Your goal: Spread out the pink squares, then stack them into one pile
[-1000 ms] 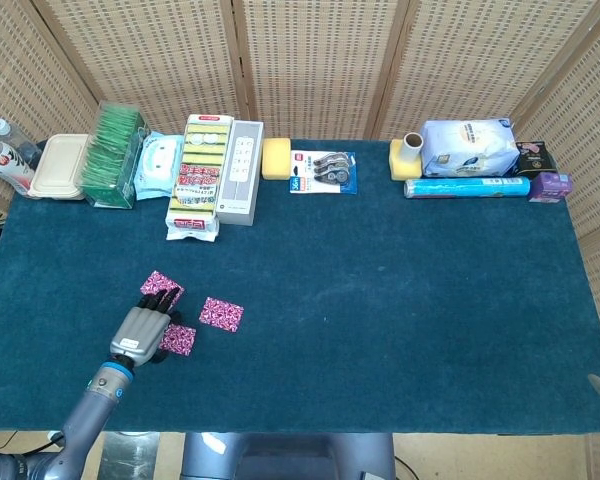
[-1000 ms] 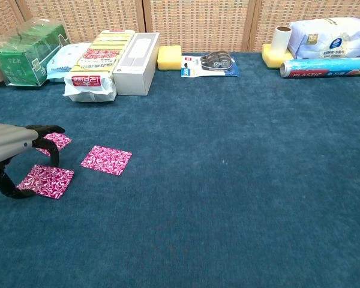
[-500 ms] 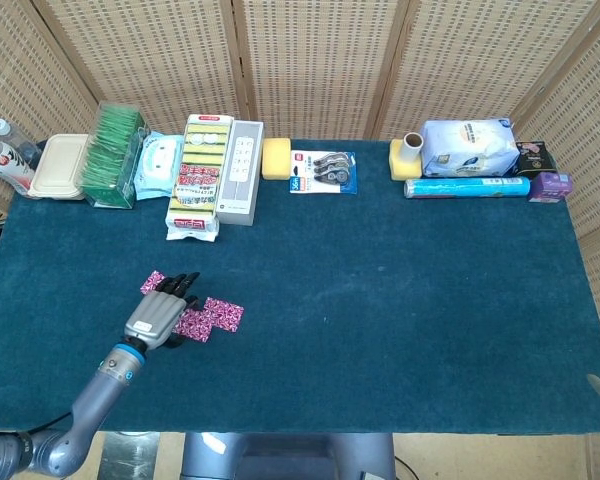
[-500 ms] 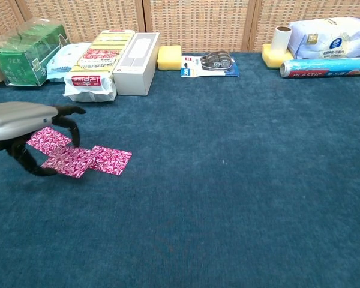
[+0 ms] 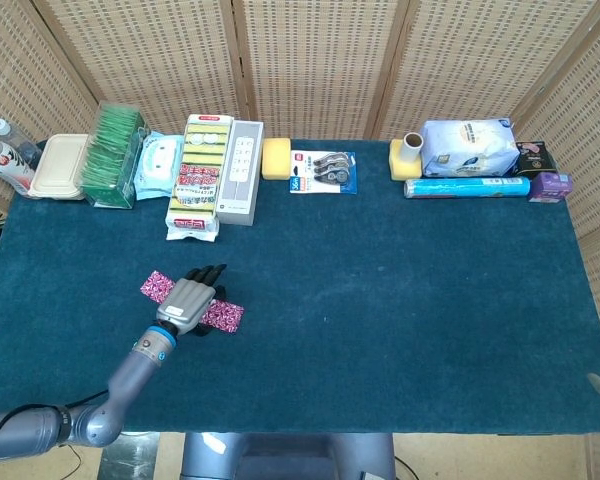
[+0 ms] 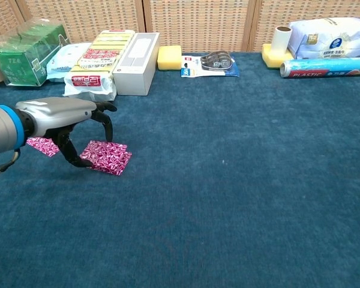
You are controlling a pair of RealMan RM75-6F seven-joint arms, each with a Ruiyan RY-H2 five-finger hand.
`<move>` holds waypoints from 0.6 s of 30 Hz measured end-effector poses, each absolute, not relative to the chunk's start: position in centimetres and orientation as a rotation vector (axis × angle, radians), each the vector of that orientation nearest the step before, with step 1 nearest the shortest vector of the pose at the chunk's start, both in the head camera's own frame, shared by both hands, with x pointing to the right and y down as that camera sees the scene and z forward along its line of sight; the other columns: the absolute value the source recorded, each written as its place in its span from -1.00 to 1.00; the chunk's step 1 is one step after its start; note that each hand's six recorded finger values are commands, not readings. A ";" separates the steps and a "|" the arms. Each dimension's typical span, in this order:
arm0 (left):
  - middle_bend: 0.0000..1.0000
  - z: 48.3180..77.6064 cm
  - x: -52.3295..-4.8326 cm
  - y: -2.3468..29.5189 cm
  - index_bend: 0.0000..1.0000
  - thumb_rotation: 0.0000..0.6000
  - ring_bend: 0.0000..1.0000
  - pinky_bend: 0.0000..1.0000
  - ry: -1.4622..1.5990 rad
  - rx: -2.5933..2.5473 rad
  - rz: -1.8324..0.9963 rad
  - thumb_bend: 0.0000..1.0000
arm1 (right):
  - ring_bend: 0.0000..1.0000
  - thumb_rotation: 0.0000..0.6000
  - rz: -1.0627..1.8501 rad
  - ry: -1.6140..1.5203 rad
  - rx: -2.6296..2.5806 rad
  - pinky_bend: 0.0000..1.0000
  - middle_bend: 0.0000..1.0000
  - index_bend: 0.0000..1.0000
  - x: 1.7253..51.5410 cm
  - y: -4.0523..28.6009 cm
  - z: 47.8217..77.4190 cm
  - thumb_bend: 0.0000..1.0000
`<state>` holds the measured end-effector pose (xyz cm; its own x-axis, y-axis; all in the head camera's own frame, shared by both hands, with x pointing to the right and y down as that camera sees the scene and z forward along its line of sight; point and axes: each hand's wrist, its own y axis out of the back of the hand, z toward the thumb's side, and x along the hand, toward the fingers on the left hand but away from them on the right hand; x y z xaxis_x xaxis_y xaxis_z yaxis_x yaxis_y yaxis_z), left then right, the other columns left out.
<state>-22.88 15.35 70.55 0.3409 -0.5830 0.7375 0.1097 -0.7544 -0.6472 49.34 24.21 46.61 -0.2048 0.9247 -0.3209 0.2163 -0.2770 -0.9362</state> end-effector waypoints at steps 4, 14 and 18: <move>-1.00 71.0 -22.2 15.4 -0.19 1.00 -1.00 -0.82 0.390 -1.981 -1.474 -0.51 | -1.00 1.00 1.528 -1.375 -1.459 -1.00 -0.89 -0.58 49.5 24.2 46.5 -0.96; -1.00 71.3 -21.9 15.5 -0.19 1.00 -1.00 -0.82 0.358 -1.941 -1.499 -0.51 | -1.00 1.00 1.522 -1.385 -1.462 -1.00 -0.90 -0.58 49.6 24.2 46.4 -0.96; -1.00 71.4 -21.9 15.3 -0.19 1.00 -1.00 -0.82 0.357 -1.927 -1.506 -0.51 | -1.00 1.00 1.521 -1.384 -1.464 -1.00 -0.89 -0.58 49.6 24.2 46.4 -0.96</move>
<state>-21.90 15.34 71.43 0.3002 -0.5796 0.7576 0.1775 -0.7464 -0.6414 49.61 24.21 46.35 -0.2051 0.9260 -0.3170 0.2284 -0.2697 -0.9355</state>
